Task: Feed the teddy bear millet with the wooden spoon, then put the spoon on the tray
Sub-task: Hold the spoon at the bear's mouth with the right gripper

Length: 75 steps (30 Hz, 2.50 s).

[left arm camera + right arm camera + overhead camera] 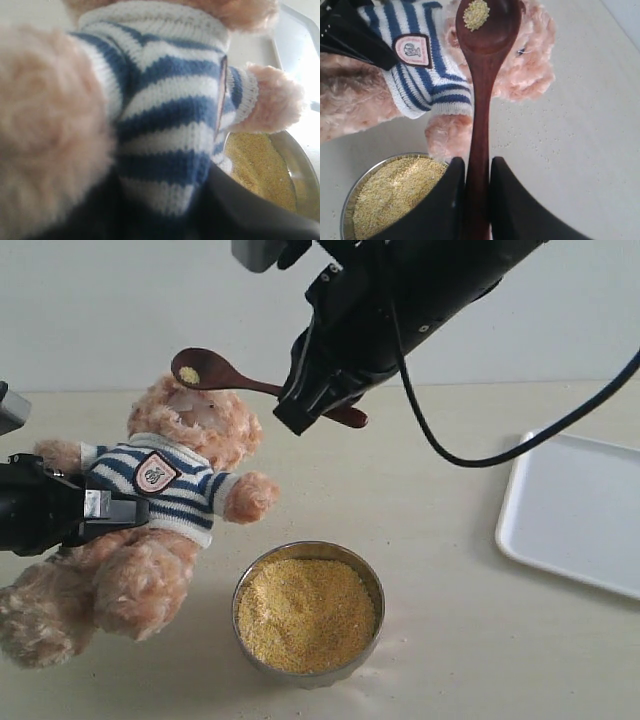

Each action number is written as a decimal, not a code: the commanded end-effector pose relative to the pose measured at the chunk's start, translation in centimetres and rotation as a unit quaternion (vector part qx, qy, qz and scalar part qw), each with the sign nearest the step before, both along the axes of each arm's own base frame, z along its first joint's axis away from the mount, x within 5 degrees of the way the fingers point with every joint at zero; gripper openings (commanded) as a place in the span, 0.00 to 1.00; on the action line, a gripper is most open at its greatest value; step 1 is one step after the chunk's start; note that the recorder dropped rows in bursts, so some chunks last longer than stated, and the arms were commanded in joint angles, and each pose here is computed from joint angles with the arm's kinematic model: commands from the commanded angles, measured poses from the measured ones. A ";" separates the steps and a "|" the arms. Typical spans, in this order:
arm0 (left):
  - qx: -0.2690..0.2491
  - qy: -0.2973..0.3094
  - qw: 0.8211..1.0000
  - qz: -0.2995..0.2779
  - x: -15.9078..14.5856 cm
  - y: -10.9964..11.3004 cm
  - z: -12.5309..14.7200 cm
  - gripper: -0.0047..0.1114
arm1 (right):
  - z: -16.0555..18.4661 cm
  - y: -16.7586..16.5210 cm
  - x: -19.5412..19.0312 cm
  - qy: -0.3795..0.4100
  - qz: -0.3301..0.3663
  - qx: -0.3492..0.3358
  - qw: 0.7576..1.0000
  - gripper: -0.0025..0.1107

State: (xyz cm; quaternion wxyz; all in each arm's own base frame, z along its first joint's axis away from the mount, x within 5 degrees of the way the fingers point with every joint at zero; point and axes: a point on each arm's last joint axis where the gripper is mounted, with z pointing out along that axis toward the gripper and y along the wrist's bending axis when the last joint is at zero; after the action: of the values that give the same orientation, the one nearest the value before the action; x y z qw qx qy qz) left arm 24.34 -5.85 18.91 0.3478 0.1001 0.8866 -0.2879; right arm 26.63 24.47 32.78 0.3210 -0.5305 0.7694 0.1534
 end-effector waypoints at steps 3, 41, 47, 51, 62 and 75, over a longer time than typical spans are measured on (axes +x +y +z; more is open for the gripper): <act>-0.008 0.000 1.000 -0.007 -0.1 -0.2 0.1 0.08 | -0.3 2.3 -0.5 -0.057 -0.001 -0.009 0.998 0.02; -0.012 0.001 1.000 -0.012 -0.2 -0.3 0.1 0.08 | -3.4 5.6 0.1 -0.241 0.033 -0.166 0.956 0.02; -0.015 0.001 1.000 -0.014 -0.2 -0.4 0.1 0.08 | -3.0 5.6 0.0 -0.272 0.008 -0.196 0.942 0.02; -0.015 0.001 1.000 -0.014 -0.2 -0.4 0.1 0.08 | -3.1 5.3 0.0 -0.268 0.005 -0.210 0.940 0.02; -0.018 0.001 1.000 -0.017 -0.2 -0.4 0.2 0.08 | -3.0 6.2 -1.2 -0.293 0.033 -0.236 0.926 0.02; -0.019 0.001 1.000 -0.018 -0.3 -0.5 0.2 0.08 | -2.9 5.8 -1.0 -0.302 0.016 -0.252 0.919 0.02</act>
State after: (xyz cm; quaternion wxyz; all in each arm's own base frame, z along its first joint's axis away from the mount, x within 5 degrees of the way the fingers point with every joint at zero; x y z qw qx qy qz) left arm 24.22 -6.07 19.01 0.3454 0.1062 0.8826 -0.3008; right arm 25.61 30.39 29.59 0.3880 -0.6310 0.6399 -0.2043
